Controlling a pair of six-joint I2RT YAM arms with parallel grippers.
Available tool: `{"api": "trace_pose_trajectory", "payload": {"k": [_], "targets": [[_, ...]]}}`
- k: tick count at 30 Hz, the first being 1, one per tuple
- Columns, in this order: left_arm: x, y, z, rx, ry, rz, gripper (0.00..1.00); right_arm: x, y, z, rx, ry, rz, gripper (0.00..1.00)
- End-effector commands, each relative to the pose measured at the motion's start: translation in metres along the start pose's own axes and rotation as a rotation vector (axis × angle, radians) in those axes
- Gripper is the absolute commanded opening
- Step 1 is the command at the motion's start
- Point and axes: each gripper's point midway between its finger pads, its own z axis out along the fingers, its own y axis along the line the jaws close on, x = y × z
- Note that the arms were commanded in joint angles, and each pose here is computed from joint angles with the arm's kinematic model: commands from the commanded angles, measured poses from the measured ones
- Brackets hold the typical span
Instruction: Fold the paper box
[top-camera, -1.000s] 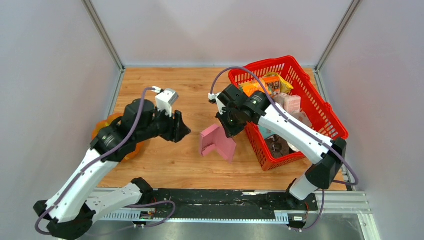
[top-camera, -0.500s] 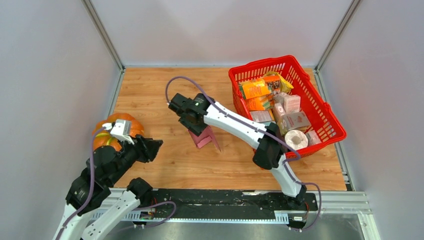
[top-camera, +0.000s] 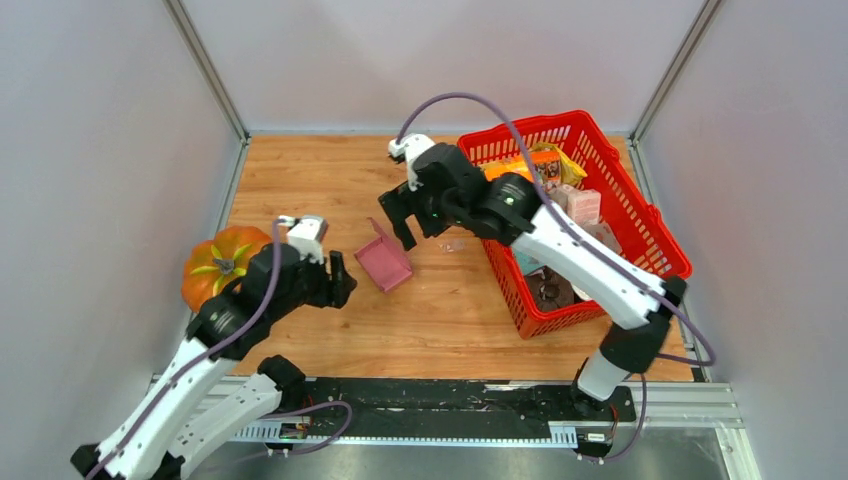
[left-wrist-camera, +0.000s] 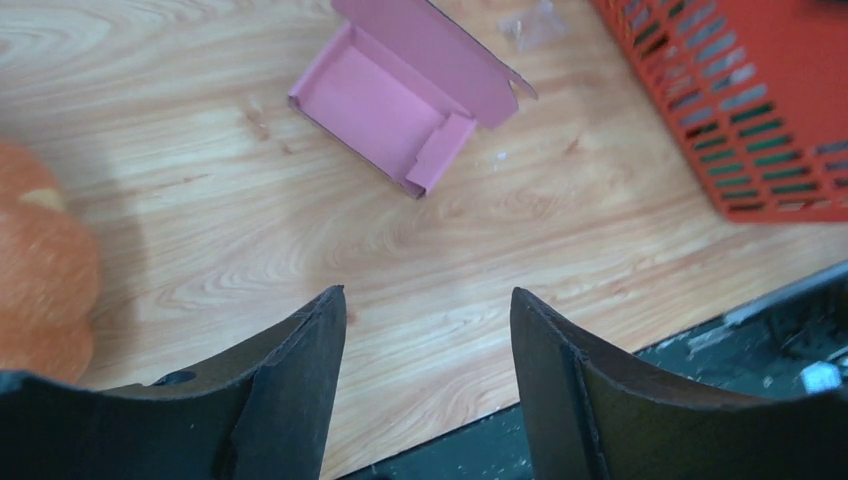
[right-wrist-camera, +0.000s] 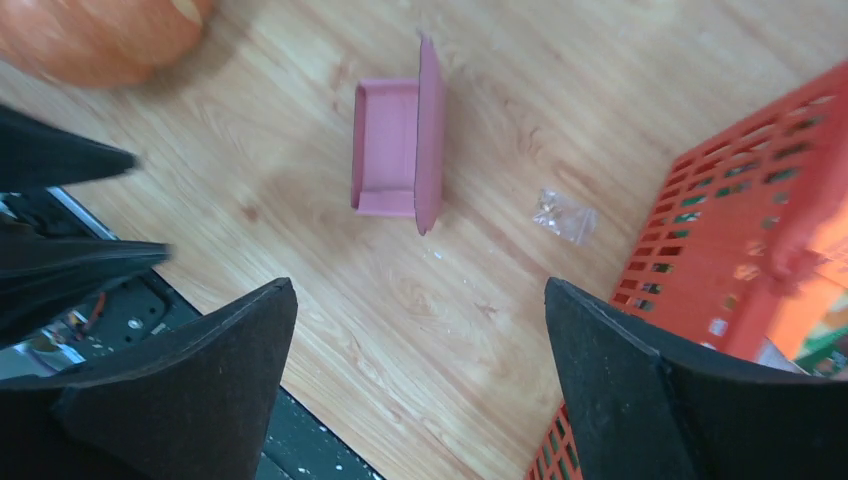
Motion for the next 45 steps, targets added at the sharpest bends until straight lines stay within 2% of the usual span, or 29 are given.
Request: {"api": "trace_pose_trajectory", "payload": {"k": [1,2,4,5,6,7,8,9,10,11,13,16,18,19,21,22,24,25,26,27,30,34,40,42,45], "targets": [[-0.027,-0.044,0.026,0.191,0.035,0.180,0.68,-0.002,-0.009,-0.031,0.007,-0.105,0.088,0.98],[-0.024,-0.044,0.042,0.195,0.090,0.274,0.68,0.010,-0.015,-0.034,0.027,-0.092,0.090,0.98],[-0.039,-0.053,0.045,0.230,0.126,0.376,0.66,0.024,-0.027,-0.051,0.061,-0.139,0.127,0.98],[-0.035,-0.050,0.064,0.235,0.191,0.497,0.64,0.056,-0.031,-0.039,0.078,-0.081,0.126,0.98],[-0.039,-0.049,0.072,0.229,0.206,0.553,0.64,0.054,-0.032,-0.055,0.054,-0.152,0.162,0.98],[-0.054,-0.045,0.079,0.205,0.189,0.649,0.64,0.061,-0.033,-0.058,0.050,-0.168,0.190,0.98],[-0.053,-0.038,0.097,0.163,0.240,0.672,0.64,0.087,-0.034,-0.047,0.064,-0.130,0.262,0.97],[-0.060,-0.028,0.106,0.106,0.246,0.658,0.63,0.083,-0.034,-0.060,0.040,-0.195,0.317,0.94],[-0.080,-0.027,0.114,0.063,0.203,0.559,0.60,0.091,-0.030,-0.058,0.018,-0.195,0.339,0.93],[-0.085,-0.004,0.128,0.009,0.225,0.448,0.51,0.091,-0.018,-0.060,-0.016,-0.223,0.362,0.91],[-0.090,0.005,0.142,0.007,0.214,0.230,0.43,0.104,-0.018,-0.058,0.019,-0.242,0.369,0.85],[-0.084,0.055,0.162,-0.169,0.161,0.027,0.36,0.112,-0.002,-0.048,0.005,-0.220,0.381,0.70],[-0.079,0.084,0.171,-0.246,0.144,-0.072,0.24,0.120,0.013,-0.032,0.024,-0.182,0.358,0.51],[-0.076,0.088,0.177,-0.237,0.137,-0.116,0.20,0.117,0.015,-0.027,0.052,-0.189,0.351,0.46],[-0.072,0.097,0.188,-0.249,0.137,-0.140,0.17,0.128,0.030,-0.002,0.087,-0.129,0.309,0.35],[-0.081,0.095,0.195,-0.227,0.117,-0.124,0.17,0.119,0.034,0.001,0.104,-0.138,0.303,0.34],[-0.069,0.093,0.216,-0.189,0.194,-0.128,0.14,0.131,0.041,0.030,0.161,-0.070,0.256,0.29],[-0.072,0.088,0.223,-0.156,0.217,-0.129,0.13,0.132,0.042,0.038,0.181,-0.054,0.247,0.28],[-0.054,0.093,0.238,-0.157,0.287,-0.143,0.09,0.123,0.047,0.043,0.182,-0.060,0.246,0.27],[-0.045,0.092,0.242,-0.151,0.335,-0.152,0.07,0.132,0.049,0.061,0.210,-0.022,0.221,0.23],[-0.022,0.091,0.262,-0.136,0.404,-0.154,0.04,0.133,0.047,0.088,0.254,0.007,0.241,0.20],[0.019,0.091,0.268,-0.140,0.476,-0.184,0.04,0.149,0.045,0.120,0.179,0.071,0.399,0.20],[0.048,0.079,0.251,-0.113,0.465,-0.242,0.03,0.163,0.034,0.152,0.197,0.104,0.523,0.21],[0.050,0.074,0.248,-0.098,0.418,-0.262,0.03,0.165,0.022,0.160,0.218,0.106,0.592,0.22],[0.066,0.067,0.230,-0.080,0.390,-0.312,0.04,0.169,0.005,0.164,0.234,0.111,0.605,0.22]]}}
